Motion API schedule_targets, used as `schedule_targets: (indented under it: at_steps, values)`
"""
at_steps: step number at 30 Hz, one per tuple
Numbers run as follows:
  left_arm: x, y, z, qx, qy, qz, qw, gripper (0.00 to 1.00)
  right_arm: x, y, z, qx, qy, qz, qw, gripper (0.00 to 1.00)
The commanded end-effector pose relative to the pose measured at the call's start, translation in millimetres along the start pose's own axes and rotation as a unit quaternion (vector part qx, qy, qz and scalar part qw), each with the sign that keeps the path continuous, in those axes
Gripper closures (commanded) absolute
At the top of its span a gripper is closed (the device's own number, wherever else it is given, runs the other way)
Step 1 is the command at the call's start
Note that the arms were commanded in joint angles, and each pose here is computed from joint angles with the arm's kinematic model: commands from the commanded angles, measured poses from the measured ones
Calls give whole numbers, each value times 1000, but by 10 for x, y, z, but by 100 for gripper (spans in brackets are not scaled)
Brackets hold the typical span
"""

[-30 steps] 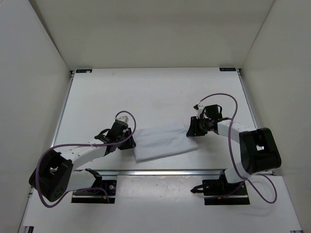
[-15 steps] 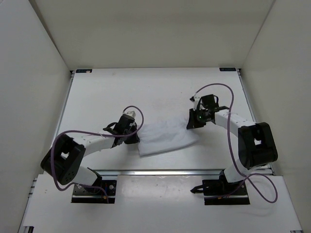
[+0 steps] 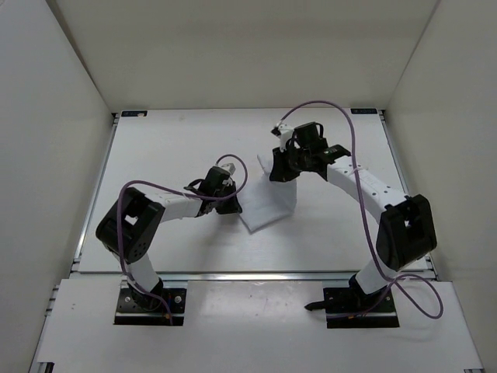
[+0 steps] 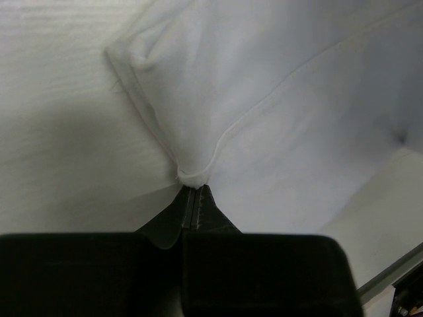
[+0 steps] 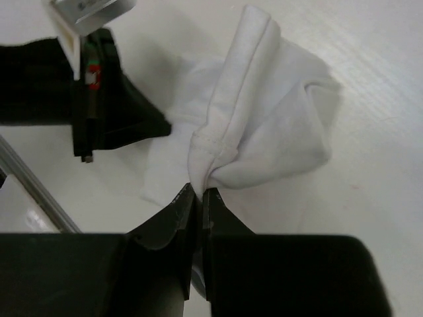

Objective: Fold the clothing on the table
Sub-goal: Fold the skirt

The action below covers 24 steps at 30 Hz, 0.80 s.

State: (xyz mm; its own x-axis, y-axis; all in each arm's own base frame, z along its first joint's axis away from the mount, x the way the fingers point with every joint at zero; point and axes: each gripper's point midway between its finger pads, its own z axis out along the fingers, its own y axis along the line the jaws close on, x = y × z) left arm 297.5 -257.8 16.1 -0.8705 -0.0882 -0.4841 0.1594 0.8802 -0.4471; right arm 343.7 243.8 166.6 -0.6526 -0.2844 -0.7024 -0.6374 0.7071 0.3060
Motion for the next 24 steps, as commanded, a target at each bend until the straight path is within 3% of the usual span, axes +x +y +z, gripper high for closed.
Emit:
schedule_targets:
  at_steps: [1, 8, 13, 15, 16, 18, 22, 24]
  values:
    - [87, -39, 131, 13, 33, 2, 999, 100, 191, 245, 222, -42, 28, 13, 999, 100]
    - [47, -146, 231, 39, 36, -15, 998, 100, 440, 632, 542, -100, 53, 22, 993, 100]
    - [117, -115, 225, 40, 42, -23, 998, 100, 618, 481, 663, -76, 83, 51, 992, 99]
    - [82, -125, 231, 42, 39, -27, 998, 100, 616, 455, 683, -79, 87, 72, 990, 85]
    - [85, -152, 234, 45, 41, -24, 998, 100, 561, 504, 639, -90, 81, 74, 990, 70]
    - [63, -112, 225, 40, 40, -24, 998, 100, 453, 500, 596, -89, 66, 73, 991, 50]
    - [-23, -182, 184, 50, 32, -27, 998, 100, 58, 390, 269, -66, -2, 57, 996, 29]
    - [-115, -198, 153, 53, 22, -28, 998, 100, -121, 365, 70, -68, -34, 63, 995, 29]
